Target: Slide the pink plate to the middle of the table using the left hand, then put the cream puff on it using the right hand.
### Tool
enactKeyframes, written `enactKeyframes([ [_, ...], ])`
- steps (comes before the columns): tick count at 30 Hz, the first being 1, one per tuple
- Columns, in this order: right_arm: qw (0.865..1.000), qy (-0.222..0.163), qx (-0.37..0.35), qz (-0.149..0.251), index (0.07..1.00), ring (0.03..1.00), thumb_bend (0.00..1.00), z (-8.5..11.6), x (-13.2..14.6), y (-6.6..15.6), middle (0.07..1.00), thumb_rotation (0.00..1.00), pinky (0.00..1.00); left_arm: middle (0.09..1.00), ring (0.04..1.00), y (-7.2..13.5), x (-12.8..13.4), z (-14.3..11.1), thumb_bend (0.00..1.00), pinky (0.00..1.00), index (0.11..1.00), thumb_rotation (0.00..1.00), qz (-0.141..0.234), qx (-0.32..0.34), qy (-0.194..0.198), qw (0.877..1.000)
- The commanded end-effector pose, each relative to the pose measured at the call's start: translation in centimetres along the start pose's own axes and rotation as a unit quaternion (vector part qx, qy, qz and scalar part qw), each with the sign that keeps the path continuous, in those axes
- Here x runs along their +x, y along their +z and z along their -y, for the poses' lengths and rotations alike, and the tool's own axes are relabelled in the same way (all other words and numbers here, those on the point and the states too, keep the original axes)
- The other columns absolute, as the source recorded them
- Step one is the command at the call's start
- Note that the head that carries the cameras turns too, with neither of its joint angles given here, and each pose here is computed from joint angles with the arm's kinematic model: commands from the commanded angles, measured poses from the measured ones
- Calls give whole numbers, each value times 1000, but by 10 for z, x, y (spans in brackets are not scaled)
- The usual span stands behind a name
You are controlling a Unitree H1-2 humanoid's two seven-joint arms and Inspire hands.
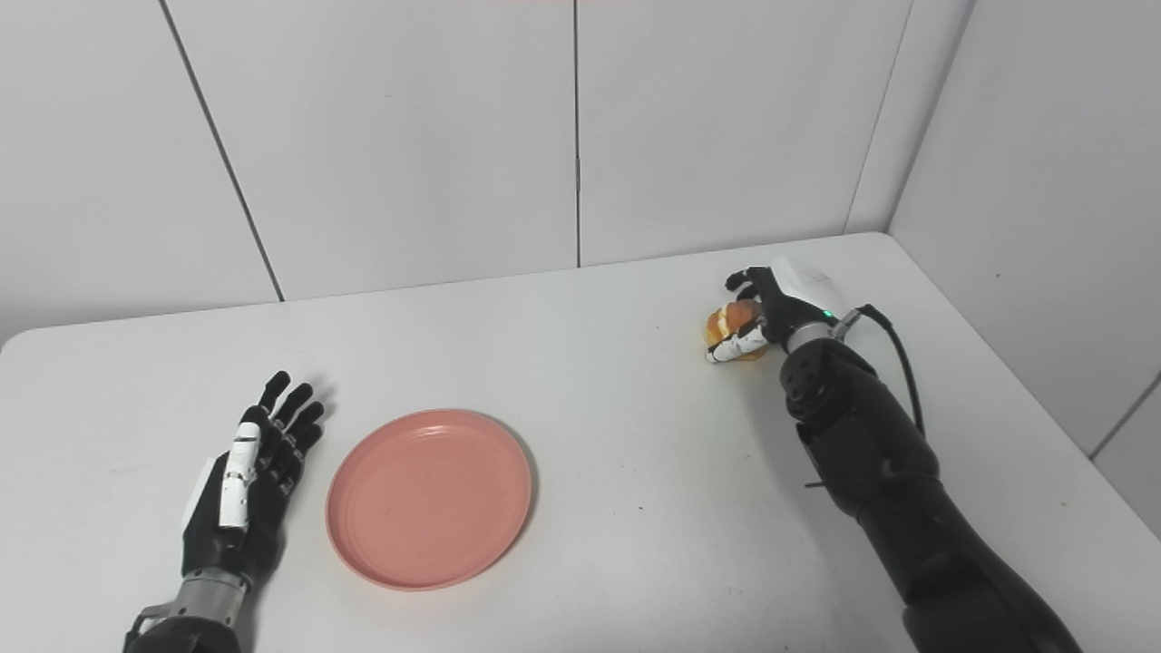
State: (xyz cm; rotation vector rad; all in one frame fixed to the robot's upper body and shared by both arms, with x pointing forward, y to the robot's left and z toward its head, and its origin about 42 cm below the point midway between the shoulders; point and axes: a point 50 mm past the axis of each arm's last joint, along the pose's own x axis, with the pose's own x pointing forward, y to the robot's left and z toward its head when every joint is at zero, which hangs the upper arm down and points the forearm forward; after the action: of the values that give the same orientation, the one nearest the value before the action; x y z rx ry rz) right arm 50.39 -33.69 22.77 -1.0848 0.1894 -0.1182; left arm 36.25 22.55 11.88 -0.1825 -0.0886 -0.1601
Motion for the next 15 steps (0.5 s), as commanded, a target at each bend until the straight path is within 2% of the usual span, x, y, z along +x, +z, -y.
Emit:
enactKeyframes([
  [1, 1000, -1, -10, -6, 505, 484, 509, 21, 7, 5, 544, 123, 423, 947, 936, -45, -40, -11, 343, 967, 949, 1000, -83, -9, 24, 996],
  [3, 1000, 10, -11, -12, 494, 487, 500, 21, 7, 2, 538, 128, 429, 947, 936, -44, -40, -10, 340, 968, 950, 1000, -83, -8, 24, 996],
  [7, 1000, 16, -4, -16, 490, 436, 498, 21, 7, 0, 501, 127, 377, 950, 938, -45, -40, -9, 344, 973, 951, 1000, -83, -7, 23, 996],
  [15, 1000, 2, -7, -7, 491, 443, 495, 32, 3, 2, 506, 132, 387, 943, 934, -45, -39, -6, 350, 963, 945, 1000, -84, -8, 23, 996],
])
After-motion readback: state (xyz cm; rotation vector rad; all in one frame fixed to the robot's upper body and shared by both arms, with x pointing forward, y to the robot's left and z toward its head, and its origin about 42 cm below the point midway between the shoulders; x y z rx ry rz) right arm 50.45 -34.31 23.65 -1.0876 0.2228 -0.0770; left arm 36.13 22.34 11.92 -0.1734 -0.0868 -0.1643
